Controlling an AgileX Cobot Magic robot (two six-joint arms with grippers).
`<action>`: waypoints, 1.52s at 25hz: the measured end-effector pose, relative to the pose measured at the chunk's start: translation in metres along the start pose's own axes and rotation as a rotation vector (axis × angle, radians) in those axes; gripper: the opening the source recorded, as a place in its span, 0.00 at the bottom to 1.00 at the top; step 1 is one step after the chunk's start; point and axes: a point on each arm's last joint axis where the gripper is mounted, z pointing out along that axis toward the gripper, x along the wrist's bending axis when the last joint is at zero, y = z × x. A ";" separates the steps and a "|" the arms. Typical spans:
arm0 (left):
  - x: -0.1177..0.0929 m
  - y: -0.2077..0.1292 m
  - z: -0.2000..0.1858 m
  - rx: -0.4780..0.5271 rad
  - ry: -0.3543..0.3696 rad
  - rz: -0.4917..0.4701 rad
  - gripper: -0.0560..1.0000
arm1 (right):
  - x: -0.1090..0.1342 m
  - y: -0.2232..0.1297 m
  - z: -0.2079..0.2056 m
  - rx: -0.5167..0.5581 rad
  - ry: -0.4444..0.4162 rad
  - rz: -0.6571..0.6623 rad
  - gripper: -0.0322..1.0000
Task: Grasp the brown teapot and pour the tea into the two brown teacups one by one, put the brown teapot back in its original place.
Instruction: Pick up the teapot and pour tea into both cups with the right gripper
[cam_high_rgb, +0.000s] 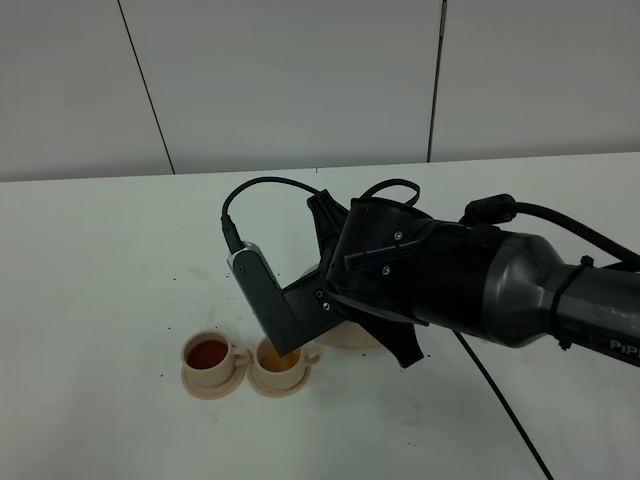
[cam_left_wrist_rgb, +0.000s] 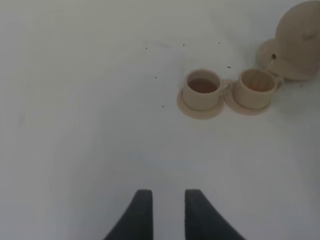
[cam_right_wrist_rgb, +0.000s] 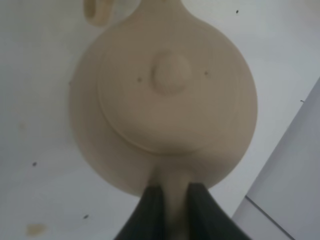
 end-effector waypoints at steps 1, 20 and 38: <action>0.000 0.000 0.000 0.000 0.000 0.000 0.27 | 0.000 0.001 -0.001 0.004 -0.004 -0.008 0.12; 0.000 0.000 0.000 0.000 0.000 0.000 0.27 | 0.000 0.005 -0.003 0.028 -0.023 -0.036 0.12; 0.000 0.000 0.000 0.000 0.000 0.000 0.27 | 0.000 0.005 -0.004 0.033 -0.025 -0.042 0.12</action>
